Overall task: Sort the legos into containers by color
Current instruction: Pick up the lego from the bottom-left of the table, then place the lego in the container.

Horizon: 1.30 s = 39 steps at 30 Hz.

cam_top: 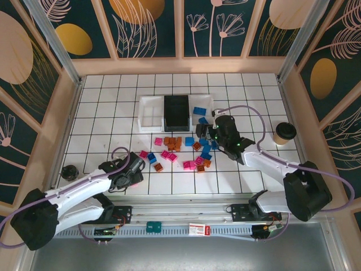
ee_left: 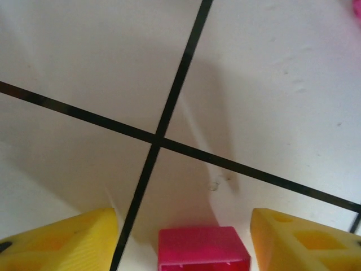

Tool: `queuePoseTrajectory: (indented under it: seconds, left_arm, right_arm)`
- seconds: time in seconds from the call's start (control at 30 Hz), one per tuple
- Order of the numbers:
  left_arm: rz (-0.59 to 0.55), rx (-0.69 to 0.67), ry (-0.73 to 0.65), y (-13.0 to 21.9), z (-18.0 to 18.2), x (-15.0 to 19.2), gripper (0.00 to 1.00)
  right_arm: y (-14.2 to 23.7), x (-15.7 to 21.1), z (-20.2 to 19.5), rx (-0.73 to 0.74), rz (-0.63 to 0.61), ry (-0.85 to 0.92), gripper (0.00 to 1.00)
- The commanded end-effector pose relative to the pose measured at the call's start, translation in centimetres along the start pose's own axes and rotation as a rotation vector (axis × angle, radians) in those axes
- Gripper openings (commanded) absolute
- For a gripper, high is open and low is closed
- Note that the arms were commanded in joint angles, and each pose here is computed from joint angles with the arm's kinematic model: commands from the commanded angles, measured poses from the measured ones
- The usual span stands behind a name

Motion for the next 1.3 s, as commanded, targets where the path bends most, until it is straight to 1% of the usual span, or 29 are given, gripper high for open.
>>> queuePoseTrajectory:
  seconds: [0.0, 0.1, 0.23, 0.27, 0.3, 0.37, 0.43, 0.5, 0.6, 0.7, 0.73, 0.77, 0.8, 0.87, 0.97, 1.03, 1.07, 1.13, 1.2, 1.27]
  left_arm:
    - [0.046, -0.006, -0.037, -0.8, 0.1, 0.8, 0.58]
    - [0.061, 0.009, -0.039, -0.9, -0.3, 1.0, 0.49]
    - [0.047, 0.091, -0.017, 0.1, -1.6, 0.6, 0.31]
    - [0.038, 0.12, -0.011, 0.6, -2.1, 0.4, 0.25]
    - [0.025, 0.153, -0.007, 1.2, -2.8, 0.0, 0.21]
    - [-0.016, 0.201, -0.01, 2.4, -4.2, -0.8, 0.17]
    - [-0.093, 0.245, -0.025, 4.2, -6.1, -2.2, 0.13]
    - [-0.181, 0.281, -0.048, 6.2, -8.2, -4.0, 0.13]
    - [-0.334, 0.306, -0.064, 8.8, -11.3, -7.7, 0.13]
    - [-0.426, 0.335, -0.05, 9.5, -14.1, -11.8, 0.13]
    - [-0.457, 0.324, -0.063, 9.1, -14.9, -12.8, 0.13]
    - [-0.494, 0.341, -0.073, 9.7, -16.4, -13.8, 0.13]
    - [-0.519, 0.345, -0.094, 9.4, -17.6, -14.5, 0.13]
    - [-0.548, 0.358, -0.126, 8.7, -19.9, -15.4, 0.14]
    - [-0.567, 0.331, -0.138, 6.6, -22.2, -17.0, 0.17]
    - [-0.561, 0.302, -0.129, 4.9, -23.1, -18.3, 0.16]
    - [-0.545, 0.272, -0.126, 3.2, -23.4, -18.9, 0.16]
    - [-0.534, 0.251, -0.12, 1.7, -23.9, -19.6, 0.17]
    - [-0.53, 0.234, -0.122, 0.7, -24.4, -20.0, 0.25]
    - [-0.532, 0.228, -0.118, 0.4, -24.7, -20.3, 0.38]
  right_arm:
    - [0.6, -0.3, -0.6, 0.034, -0.041, -0.026, 0.72]
    - [0.5, -0.2, -0.8, 0.044, -0.039, -0.033, 0.72]
    - [0.5, 0.2, -1.1, 0.06, -0.033, -0.039, 0.72]
    - [0.6, 0.2, -1.2, 0.061, -0.034, -0.039, 0.72]
    - [0.6, 0.4, -1.2, 0.062, -0.033, -0.04, 0.72]
    - [0.7, 0.4, -1.3, 0.067, -0.034, -0.042, 0.72]
    - [0.8, 0.7, -1.3, 0.069, -0.033, -0.046, 0.72]
    - [0.9, 0.9, -1.4, 0.069, -0.028, -0.049, 0.72]
    - [1.2, 1.0, -1.5, 0.071, -0.029, -0.052, 0.72]
    - [1.4, 1.2, -1.6, 0.076, -0.025, -0.056, 0.72]
    - [1.5, 1.3, -1.6, 0.077, -0.025, -0.057, 0.72]
    - [1.6, 1.3, -1.6, 0.076, -0.026, -0.058, 0.72]
    - [1.8, 1.3, -1.6, 0.076, -0.028, -0.06, 0.72]
    - [2.1, 1.5, -1.7, 0.079, -0.029, -0.063, 0.72]
    - [2.7, 1.6, -1.8, 0.086, -0.029, -0.063, 0.72]
    - [3.2, 1.6, -1.8, 0.087, -0.032, -0.064, 0.72]
    - [3.4, 1.6, -1.9, 0.089, -0.034, -0.064, 0.72]
    - [4.0, 1.6, -1.9, 0.09, -0.044, -0.067, 0.72]
    - [4.5, 1.7, -2.0, 0.086, -0.054, -0.072, 0.72]
    - [4.9, 1.7, -2.0, 0.081, -0.059, -0.075, 0.72]
Point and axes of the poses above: each hand's point on the last joint's axis, 136 mm out from that joint toward the fingers, its own y axis back along the fingers, its own z axis along the line the jaws close on, x = y × z, the point moved 8 cm from there along y, back along the fingers, and after that the axes turned 14 degrees about y, right-handed, at the moved point
